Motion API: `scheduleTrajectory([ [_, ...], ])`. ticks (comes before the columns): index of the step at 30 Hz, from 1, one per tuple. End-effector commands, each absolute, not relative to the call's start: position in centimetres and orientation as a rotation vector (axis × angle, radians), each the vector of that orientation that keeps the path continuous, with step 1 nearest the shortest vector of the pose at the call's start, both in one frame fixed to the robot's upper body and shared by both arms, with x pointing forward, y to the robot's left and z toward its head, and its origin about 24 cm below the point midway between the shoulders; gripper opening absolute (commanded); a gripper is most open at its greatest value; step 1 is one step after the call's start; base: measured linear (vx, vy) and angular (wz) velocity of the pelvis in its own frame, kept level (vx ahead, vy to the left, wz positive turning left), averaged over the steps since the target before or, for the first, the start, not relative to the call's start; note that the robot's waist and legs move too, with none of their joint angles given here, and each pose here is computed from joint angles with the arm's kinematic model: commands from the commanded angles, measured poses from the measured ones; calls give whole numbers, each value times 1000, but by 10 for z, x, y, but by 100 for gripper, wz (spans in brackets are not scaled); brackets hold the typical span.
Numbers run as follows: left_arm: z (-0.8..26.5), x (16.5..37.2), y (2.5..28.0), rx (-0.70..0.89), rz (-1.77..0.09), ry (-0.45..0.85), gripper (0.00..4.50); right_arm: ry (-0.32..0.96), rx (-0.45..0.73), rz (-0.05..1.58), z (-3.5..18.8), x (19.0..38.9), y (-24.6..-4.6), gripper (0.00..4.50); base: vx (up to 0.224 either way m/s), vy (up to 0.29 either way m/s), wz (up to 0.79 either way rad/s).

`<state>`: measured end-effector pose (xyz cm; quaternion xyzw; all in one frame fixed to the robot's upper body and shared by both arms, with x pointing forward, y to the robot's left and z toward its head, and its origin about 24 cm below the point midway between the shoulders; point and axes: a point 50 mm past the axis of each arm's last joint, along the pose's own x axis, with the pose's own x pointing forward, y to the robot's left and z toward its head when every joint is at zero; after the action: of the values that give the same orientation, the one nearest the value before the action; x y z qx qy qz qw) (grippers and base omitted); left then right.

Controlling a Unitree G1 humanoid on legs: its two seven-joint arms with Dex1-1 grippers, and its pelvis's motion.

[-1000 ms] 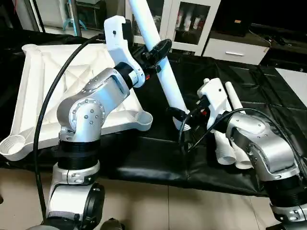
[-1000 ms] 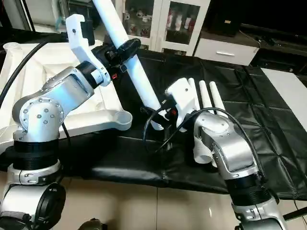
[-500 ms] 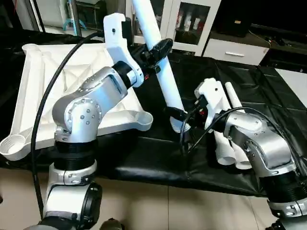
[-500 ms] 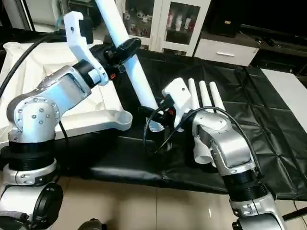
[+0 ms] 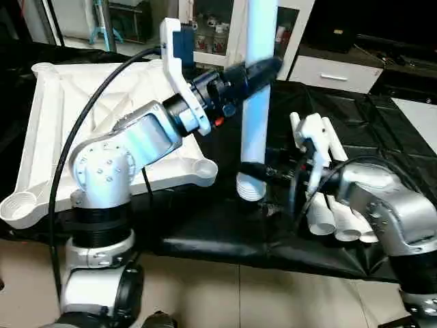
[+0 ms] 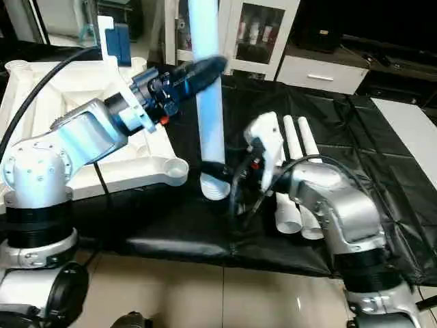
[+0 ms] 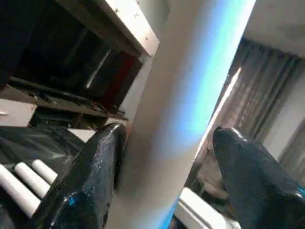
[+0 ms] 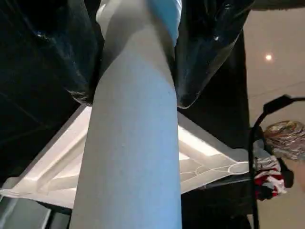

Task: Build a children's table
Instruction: Pick table leg

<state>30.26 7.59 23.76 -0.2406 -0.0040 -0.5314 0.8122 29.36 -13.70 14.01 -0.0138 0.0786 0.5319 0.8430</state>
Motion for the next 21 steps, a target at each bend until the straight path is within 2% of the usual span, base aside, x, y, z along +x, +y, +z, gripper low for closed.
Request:
scheduleTrajectory([
  [1, 230, 300, 64, -429, -1196, 53, 330, 155, -23, 1162, 147, 288, -140, 185, 0, 0, 0],
  [6, 227, 303, 64, -397, -1176, 63, 330, 170, -21, 1178, 146, 285, -142, 185, 0, 0, 0],
  [7, 228, 304, 64, -393, -1169, 62, 302, 174, -20, 1185, 146, 285, -143, 185, 0, 0, 0],
  [21, 230, 315, 74, -415, -1103, 45, 201, 184, -18, 1203, 148, 284, -146, 185, 0, 0, 0],
])
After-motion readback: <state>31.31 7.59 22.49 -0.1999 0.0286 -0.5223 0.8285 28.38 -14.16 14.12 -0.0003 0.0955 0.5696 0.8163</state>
